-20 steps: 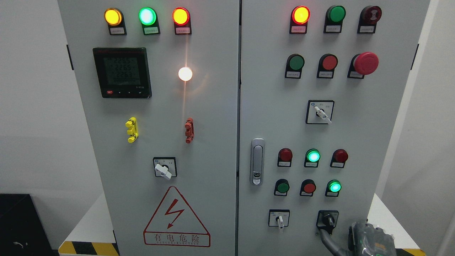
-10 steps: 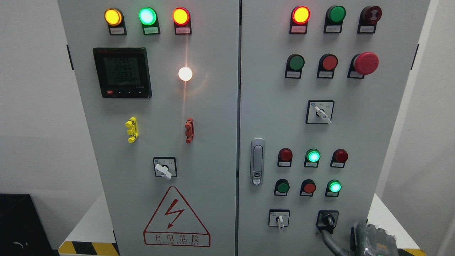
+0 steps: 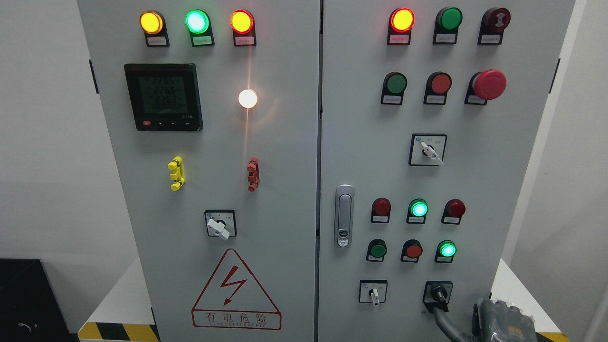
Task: Flip black knob to close circuit
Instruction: 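Twist the black rotary knob with the right hand fingers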
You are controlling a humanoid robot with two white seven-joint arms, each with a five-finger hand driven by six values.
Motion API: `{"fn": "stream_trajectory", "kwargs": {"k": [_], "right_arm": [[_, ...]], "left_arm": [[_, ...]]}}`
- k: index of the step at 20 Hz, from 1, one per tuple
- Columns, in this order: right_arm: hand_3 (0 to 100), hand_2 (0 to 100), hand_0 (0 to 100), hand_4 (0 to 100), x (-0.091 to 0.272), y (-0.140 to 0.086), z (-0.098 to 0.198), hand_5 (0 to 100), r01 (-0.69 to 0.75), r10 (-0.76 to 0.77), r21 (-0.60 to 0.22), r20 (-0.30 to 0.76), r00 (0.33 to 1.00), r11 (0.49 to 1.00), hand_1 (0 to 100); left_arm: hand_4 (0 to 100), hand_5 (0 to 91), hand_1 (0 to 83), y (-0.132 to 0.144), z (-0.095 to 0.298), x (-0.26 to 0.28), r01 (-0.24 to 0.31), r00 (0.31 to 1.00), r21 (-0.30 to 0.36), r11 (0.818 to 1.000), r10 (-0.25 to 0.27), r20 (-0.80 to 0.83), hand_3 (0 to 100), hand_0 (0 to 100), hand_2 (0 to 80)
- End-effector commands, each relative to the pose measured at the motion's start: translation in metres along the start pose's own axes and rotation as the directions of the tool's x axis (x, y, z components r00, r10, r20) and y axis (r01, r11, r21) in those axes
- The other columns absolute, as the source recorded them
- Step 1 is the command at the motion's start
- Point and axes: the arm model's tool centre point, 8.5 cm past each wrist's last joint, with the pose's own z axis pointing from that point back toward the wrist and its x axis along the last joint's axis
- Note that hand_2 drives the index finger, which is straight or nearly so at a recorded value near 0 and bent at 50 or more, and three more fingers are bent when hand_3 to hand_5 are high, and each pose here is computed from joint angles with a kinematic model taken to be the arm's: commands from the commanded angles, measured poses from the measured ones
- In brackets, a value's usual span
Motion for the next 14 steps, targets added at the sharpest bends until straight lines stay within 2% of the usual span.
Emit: {"fn": "stream_trajectory", "kwargs": {"k": [1,14], "right_arm": [[100,91,0,95,-0.0080,-0.0046,-0.0019,98,0.011,-0.011,-0.013,-0.024,1.000,1.000,1],[100,90,0,95,-0.0098,-0.0058,-0.0024,98,0.023,-0.023,-0.015,-0.029,0.999,1.000,1]], "left_arm": [[0,0.0,55.6,0.0002,0.0004,-0.0039,0.000,1.000,0.001,1.000,0.001,-0.006,0,12,0.0],[0,0.0,55.6,0.0002,0.0004,-0.0039,0.000,1.000,0.001,1.000,0.001,-0.006,0,12,0.0]]}}
